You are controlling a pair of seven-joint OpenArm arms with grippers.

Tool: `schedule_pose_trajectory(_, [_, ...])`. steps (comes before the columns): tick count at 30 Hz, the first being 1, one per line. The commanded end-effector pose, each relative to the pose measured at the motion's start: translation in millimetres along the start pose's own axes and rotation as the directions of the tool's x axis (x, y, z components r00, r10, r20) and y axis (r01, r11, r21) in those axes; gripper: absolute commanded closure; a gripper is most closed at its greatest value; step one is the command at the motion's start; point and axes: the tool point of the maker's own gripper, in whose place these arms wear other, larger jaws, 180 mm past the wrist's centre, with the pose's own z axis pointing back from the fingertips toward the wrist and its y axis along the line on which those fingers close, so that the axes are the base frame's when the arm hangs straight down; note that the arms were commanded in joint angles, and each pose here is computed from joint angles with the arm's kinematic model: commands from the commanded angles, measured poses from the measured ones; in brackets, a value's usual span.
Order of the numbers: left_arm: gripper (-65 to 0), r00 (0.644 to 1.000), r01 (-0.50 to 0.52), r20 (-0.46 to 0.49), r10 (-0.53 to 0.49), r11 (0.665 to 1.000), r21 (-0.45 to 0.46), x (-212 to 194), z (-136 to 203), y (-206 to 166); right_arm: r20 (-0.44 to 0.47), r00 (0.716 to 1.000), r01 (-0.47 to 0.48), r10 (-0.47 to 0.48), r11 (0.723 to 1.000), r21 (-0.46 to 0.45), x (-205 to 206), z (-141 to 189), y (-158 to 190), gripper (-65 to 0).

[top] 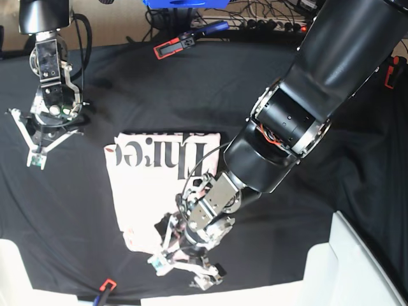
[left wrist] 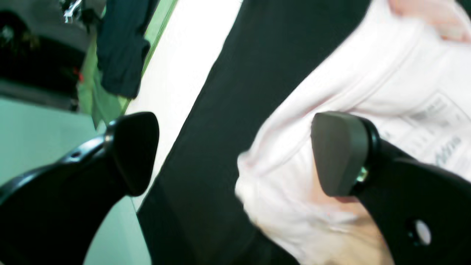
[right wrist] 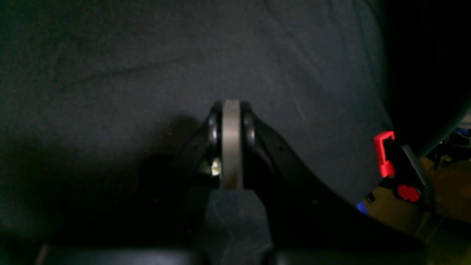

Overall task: Fold the T-shirt properly
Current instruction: 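Drag the shirt edge with the left gripper to square the stack, then release, then lower both grippers onto the printed edge of the folded shirt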

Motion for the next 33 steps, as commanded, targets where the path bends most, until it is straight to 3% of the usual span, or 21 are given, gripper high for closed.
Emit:
schedule_pose_trajectory(1, [-64.3,0.998,0.015,0.066,-0.016,1.000,0.023,27.0,-2.1,12.8,0.050,0.999,0.007,-0.006,1.000,-0.021,16.1,0.3,-6.8,-1.2])
schedule_pose_trajectory(4, [-64.0,0.996,0.065,0.059,-0.061,0.995,-0.077,20.7,1.0,-18.4,0.050,0.999,0.009,-0.008,1.000,-0.019,16.6,0.9,-6.3,-1.2])
schedule_pose_trajectory(7, [-63.7,0.995,0.091,0.056,-0.085,0.989,-0.115,14.0,4.8,-38.2,0.043,0.999,0.009,-0.008,1.000,-0.019,15.3,0.8,-6.3,-1.2])
schedule_pose_trajectory(12, [-63.5,0.996,0.080,0.047,-0.074,0.988,-0.129,8.2,7.2,-47.3,0.030,1.000,0.010,-0.009,1.000,-0.019,13.3,1.0,-6.2,-1.2])
schedule_pose_trajectory(15, [-63.3,0.994,0.071,0.089,-0.060,0.990,-0.121,25.0,9.5,-46.5,0.030,1.000,0.010,-0.009,1.000,-0.019,13.3,1.0,-6.2,-1.2])
schedule_pose_trajectory(17, [-63.3,0.997,0.023,0.082,-0.015,0.994,-0.104,29.5,10.9,-40.6,0.034,0.999,0.009,-0.008,1.000,-0.020,14.0,0.8,-6.9,-1.2])
schedule_pose_trajectory(20, [-62.1,0.992,-0.127,-0.003,0.127,0.991,-0.030,20.5,9.5,-6.2,0.035,0.999,0.009,-0.009,1.000,-0.019,15.3,0.9,-6.2,-1.2])
schedule_pose_trajectory(22, [-53.1,0.968,-0.248,-0.032,0.249,0.968,0.032,15.7,13.3,19.2,0.035,0.999,0.010,-0.010,1.000,-0.018,15.1,1.1,-5.6,-1.2])
schedule_pose_trajectory(24, [-33.4,0.934,-0.344,-0.075,0.350,0.935,0.085,3.4,19.8,37.2,0.031,0.999,-0.009,0.009,1.000,0.008,14.0,1.7,-0.3,-1.2])
schedule_pose_trajectory(26, [-6.4,0.892,-0.421,-0.114,0.437,0.897,0.137,-11.6,27.5,53.0,0.043,0.997,-0.069,0.065,0.993,0.091,16.6,5.6,16.4,-1.5])
schedule_pose_trajectory(27, [0.0,0.871,-0.449,-0.142,0.470,0.880,0.155,-21.4,31.1,55.3,0.056,0.995,-0.092,0.085,0.986,0.139,19.0,10.4,26.9,-1.5])
schedule_pose_trajectory(31, [0.0,0.770,-0.527,-0.277,0.574,0.818,0.228,-67.7,51.4,56.9,0.133,0.980,-0.182,0.147,0.931,0.315,32.4,36.3,60.2,-1.7])
schedule_pose_trajectory(33, [0.0,0.736,-0.532,-0.332,0.590,0.807,0.257,-91.6,65.5,55.2,0.171,0.971,-0.223,0.170,0.901,0.372,39.7,46.0,71.4,-1.7])
